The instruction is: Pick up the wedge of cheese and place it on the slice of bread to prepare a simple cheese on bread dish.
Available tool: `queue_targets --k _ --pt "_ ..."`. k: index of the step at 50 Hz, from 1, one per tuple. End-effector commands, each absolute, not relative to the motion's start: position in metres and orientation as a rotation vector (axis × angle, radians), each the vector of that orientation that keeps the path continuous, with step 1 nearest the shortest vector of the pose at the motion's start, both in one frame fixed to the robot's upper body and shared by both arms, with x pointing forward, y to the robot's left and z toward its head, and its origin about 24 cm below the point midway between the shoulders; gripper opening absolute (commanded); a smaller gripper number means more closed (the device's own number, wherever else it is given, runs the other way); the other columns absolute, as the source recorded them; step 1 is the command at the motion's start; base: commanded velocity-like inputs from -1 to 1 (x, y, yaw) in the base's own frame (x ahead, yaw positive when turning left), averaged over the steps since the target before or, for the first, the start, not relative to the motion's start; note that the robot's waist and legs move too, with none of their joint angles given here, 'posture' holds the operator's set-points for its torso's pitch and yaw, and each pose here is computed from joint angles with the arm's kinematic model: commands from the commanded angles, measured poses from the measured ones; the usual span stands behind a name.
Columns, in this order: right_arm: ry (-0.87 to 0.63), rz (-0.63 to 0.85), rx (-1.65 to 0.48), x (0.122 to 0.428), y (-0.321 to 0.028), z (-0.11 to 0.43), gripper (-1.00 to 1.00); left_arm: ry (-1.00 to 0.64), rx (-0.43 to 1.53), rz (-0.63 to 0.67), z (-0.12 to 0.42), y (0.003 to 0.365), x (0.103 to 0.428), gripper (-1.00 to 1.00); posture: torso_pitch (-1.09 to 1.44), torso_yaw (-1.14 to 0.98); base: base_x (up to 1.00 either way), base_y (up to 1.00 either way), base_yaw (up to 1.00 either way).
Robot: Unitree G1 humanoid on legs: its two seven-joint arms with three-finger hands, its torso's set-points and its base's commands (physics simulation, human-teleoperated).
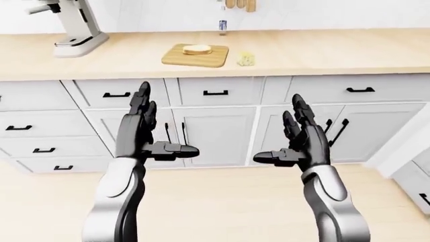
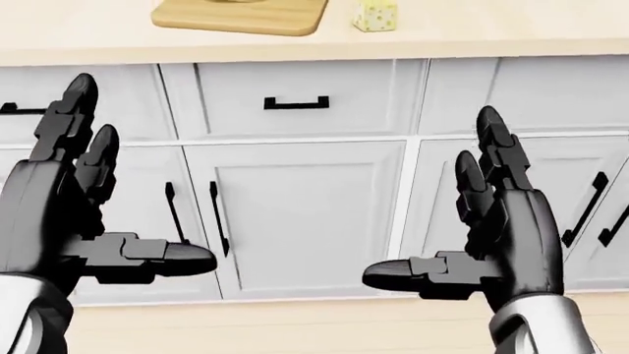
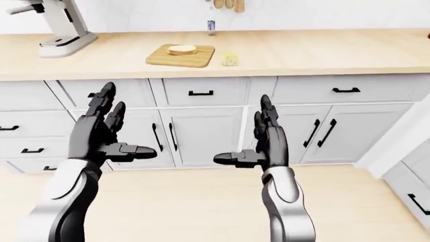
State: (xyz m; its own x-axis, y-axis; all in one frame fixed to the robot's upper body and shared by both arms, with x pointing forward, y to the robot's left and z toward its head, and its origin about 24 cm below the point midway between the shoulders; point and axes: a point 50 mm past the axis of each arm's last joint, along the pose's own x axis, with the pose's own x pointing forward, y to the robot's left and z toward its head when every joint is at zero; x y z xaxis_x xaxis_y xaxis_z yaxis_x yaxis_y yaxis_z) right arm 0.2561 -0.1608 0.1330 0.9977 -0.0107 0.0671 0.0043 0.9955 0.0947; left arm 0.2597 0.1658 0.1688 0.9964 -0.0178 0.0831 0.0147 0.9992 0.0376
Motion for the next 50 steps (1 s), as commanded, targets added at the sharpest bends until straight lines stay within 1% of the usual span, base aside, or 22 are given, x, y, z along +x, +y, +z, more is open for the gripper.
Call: queue_targets --k 1,25,34,50 --pt "-0.185 -0.014 0.091 0.253 -0.163 0.155 1.0 -0.179 0.04 -0.04 0.185 0.161 0.257 1.0 0.0 0.0 0.36 0.0 0.0" --pt "-0.201 -0.02 0.099 0.248 -0.166 0.161 1.0 -0.191 0.042 -0.039 0.192 0.162 0.255 1.0 0.0 0.0 0.38 0.04 0.0" --pt "-0.218 -0.014 0.11 0.246 -0.166 0.164 1.0 -0.193 0.043 -0.038 0.193 0.163 0.255 1.0 0.0 0.0 0.05 0.23 0.0" --pt "-0.225 -0.02 0.117 0.243 -0.168 0.168 1.0 -0.196 0.041 -0.034 0.193 0.163 0.253 1.0 0.0 0.0 0.04 0.05 0.0"
